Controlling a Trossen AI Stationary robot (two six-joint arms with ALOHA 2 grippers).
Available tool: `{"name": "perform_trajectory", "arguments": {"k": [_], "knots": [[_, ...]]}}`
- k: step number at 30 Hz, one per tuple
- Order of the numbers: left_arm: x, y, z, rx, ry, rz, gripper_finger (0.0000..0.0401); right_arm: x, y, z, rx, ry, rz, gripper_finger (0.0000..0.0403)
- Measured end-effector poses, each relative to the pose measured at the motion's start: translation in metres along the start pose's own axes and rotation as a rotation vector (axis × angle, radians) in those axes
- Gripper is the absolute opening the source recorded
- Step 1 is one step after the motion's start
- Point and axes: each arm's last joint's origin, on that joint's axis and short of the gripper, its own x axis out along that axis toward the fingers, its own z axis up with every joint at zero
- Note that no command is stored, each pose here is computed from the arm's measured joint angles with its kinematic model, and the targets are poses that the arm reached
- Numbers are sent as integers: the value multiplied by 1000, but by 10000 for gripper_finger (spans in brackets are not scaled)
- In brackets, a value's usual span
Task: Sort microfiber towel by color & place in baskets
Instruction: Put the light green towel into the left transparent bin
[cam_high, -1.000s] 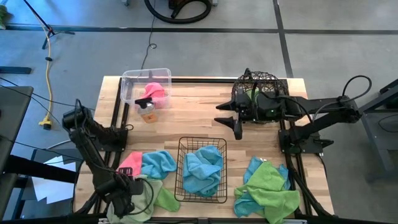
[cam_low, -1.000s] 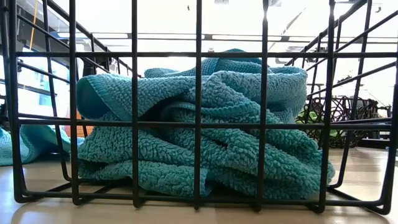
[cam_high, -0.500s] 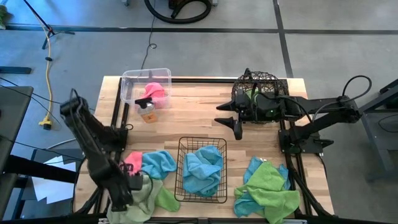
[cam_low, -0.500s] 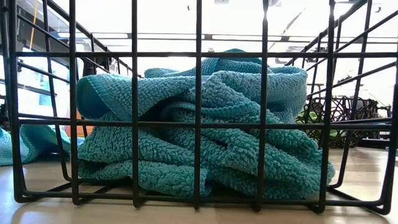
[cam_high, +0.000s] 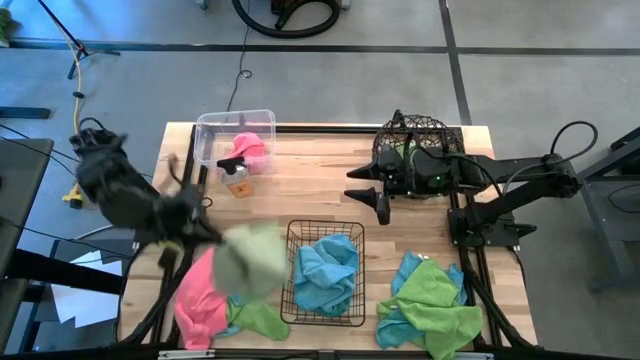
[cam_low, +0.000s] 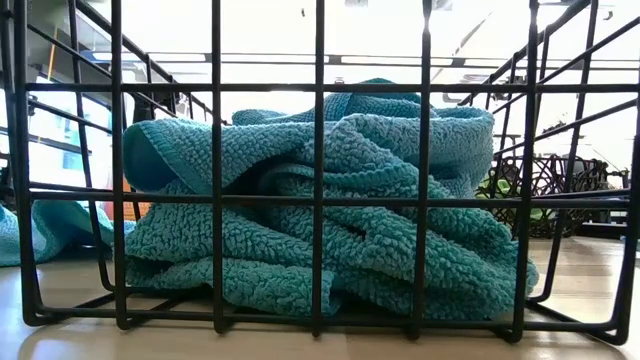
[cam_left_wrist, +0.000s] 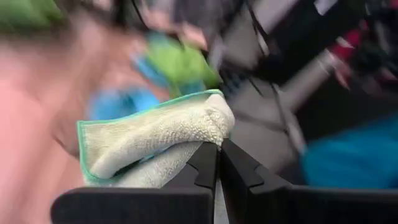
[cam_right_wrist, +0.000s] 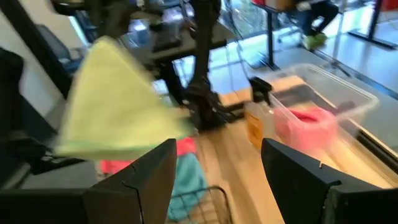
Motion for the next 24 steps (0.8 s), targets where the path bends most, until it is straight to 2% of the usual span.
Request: {"name": "perform_trajectory", "arguments": {"k": [5,7,9,17,20,24], "knots": [[-20,13,34,218,-239,239,0,-2,9,10,-7,-107,93,232],[-23,18,42,256,-322,374,0,-3,12,16,-21,-165,113,232],[-25,22,50,285,-377,459,0,-4,14,20,-33,-218,127,232],[-11,28,65,401,-383,533,0,-6,15,28,-67,-300,145,232],[0,32,67,397,-409,566,0,-6,15,28,-81,-301,143,232],[30,38,65,429,-472,504,0,-6,15,28,-95,-302,141,232]]}}
